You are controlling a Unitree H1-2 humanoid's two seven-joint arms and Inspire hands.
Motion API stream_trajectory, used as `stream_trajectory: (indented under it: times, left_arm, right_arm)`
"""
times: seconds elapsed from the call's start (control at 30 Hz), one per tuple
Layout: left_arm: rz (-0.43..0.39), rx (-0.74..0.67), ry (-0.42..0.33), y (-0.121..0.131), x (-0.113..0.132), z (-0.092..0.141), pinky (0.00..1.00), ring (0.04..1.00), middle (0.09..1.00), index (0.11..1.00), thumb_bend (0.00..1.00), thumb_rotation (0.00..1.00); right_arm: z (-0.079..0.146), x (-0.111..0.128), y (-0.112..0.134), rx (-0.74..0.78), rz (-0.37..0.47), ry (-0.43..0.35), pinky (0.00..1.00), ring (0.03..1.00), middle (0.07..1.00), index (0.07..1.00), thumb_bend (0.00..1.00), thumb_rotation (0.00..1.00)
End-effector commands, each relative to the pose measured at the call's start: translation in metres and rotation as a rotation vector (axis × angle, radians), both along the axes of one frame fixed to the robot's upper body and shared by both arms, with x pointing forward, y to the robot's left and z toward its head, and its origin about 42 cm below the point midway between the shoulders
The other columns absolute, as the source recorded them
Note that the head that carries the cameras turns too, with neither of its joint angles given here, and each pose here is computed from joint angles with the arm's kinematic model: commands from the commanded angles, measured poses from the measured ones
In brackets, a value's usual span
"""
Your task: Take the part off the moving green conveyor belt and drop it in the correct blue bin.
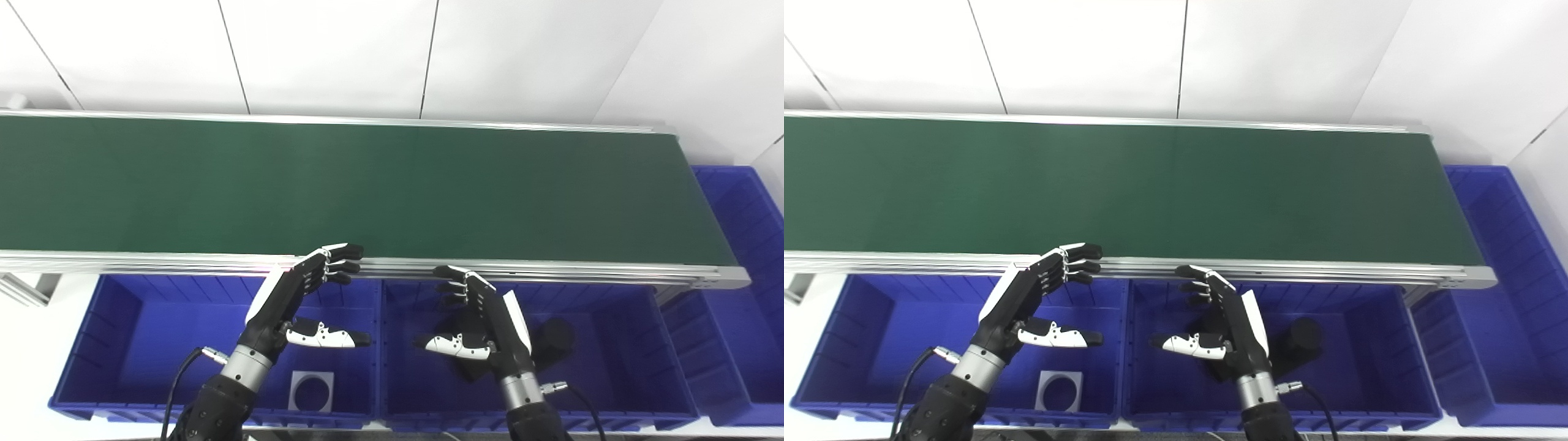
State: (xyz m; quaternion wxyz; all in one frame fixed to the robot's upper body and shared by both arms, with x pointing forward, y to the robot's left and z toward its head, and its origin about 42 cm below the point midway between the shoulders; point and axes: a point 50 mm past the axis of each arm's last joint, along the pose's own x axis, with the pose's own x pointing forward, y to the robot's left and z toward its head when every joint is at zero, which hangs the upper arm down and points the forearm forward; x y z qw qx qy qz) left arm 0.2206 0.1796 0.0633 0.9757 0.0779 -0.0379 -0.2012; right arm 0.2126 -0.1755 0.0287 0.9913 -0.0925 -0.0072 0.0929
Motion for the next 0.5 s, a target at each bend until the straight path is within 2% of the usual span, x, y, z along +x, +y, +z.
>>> stream_trajectory:
  times: [0.0,0.13,0.23,0.47]
  left_arm:
    - [-0.006,-0.005,-0.051,-0.002,0.006,0.008,0.68,0.738,0.787,0.764,0.82,0.0]
    - [-0.006,-0.003,-0.055,-0.002,0.007,0.005,0.68,0.741,0.789,0.765,0.82,0.0]
    - [-0.007,0.007,-0.065,-0.003,0.007,0.002,0.67,0.737,0.784,0.76,0.82,0.0]
    - [-0.009,0.021,-0.07,-0.004,0.006,0.0,0.68,0.744,0.781,0.755,0.81,0.0]
  right_arm:
    - [0.016,0.007,0.009,0.046,0.037,-0.115,0.63,0.712,0.791,0.723,0.78,0.0]
    - [0.022,0.011,0.016,0.061,0.095,-0.129,0.62,0.729,0.808,0.736,0.79,0.01]
    - [0.028,0.013,0.023,0.08,0.131,-0.135,0.63,0.742,0.824,0.746,0.81,0.05]
    - [0.03,0.017,0.032,0.107,0.172,-0.129,0.65,0.763,0.846,0.759,0.83,0.1]
